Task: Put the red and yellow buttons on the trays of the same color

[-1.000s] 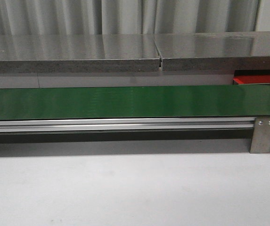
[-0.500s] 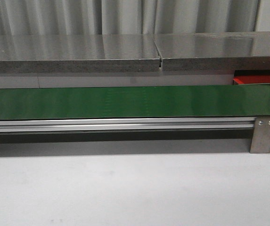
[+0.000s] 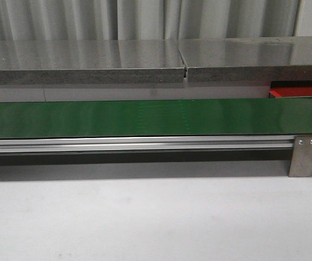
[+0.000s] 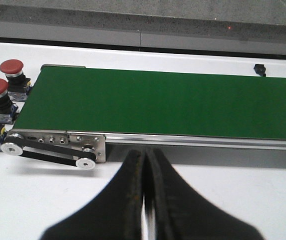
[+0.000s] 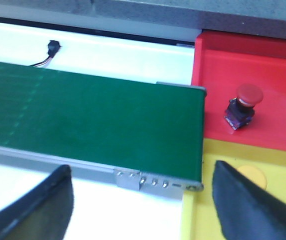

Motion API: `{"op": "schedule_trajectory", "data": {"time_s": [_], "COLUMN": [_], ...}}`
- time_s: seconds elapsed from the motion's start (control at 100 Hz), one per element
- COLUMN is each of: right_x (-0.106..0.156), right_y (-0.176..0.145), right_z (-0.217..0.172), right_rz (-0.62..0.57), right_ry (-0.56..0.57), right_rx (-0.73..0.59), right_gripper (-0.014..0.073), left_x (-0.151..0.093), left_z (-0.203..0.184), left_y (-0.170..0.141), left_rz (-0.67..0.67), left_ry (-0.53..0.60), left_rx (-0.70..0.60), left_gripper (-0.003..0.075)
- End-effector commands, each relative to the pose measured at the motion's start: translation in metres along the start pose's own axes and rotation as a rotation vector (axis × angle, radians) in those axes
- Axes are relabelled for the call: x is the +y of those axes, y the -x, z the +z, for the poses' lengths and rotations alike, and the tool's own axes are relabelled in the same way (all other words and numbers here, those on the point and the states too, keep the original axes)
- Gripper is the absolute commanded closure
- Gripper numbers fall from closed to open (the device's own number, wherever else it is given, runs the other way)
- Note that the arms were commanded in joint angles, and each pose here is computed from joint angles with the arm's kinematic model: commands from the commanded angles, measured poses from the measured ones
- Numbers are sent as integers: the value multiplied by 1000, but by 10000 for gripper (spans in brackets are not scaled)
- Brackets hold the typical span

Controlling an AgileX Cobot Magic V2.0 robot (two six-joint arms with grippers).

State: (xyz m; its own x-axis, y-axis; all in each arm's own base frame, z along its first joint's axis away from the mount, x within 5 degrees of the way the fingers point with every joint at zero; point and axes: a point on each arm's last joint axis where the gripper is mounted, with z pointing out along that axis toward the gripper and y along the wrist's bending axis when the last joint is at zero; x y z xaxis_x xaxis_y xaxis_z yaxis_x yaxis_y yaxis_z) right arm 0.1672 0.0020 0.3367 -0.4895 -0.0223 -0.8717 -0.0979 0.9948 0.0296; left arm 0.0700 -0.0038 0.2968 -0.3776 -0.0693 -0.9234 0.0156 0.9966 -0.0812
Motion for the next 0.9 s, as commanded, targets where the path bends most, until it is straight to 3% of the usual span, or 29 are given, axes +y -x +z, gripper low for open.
{"op": "schedule_trajectory", "data": {"time_s": [0.0, 0.1, 0.31, 0.89], "right_x": [3, 6, 8, 8], "right_y": [3, -7, -13, -13], "right_z": [-17, -28, -38, -39], "right_rz": [-10, -16, -21, -21], "right_ry": [-8, -4, -5, -5], "right_rx": [-92, -106, -137, -140], "right_gripper": [116, 248, 669, 663], "left_x": [-2, -2, -2, -2], "left_z": [-4, -4, -4, -4], "left_y": [14, 14, 14, 15], "left_rz": [-8, -8, -8, -8], "left_ry": [-15, -15, -15, -16], "left_rx": [-94, -94, -94, -96], "left_gripper": [739, 739, 739, 739]}}
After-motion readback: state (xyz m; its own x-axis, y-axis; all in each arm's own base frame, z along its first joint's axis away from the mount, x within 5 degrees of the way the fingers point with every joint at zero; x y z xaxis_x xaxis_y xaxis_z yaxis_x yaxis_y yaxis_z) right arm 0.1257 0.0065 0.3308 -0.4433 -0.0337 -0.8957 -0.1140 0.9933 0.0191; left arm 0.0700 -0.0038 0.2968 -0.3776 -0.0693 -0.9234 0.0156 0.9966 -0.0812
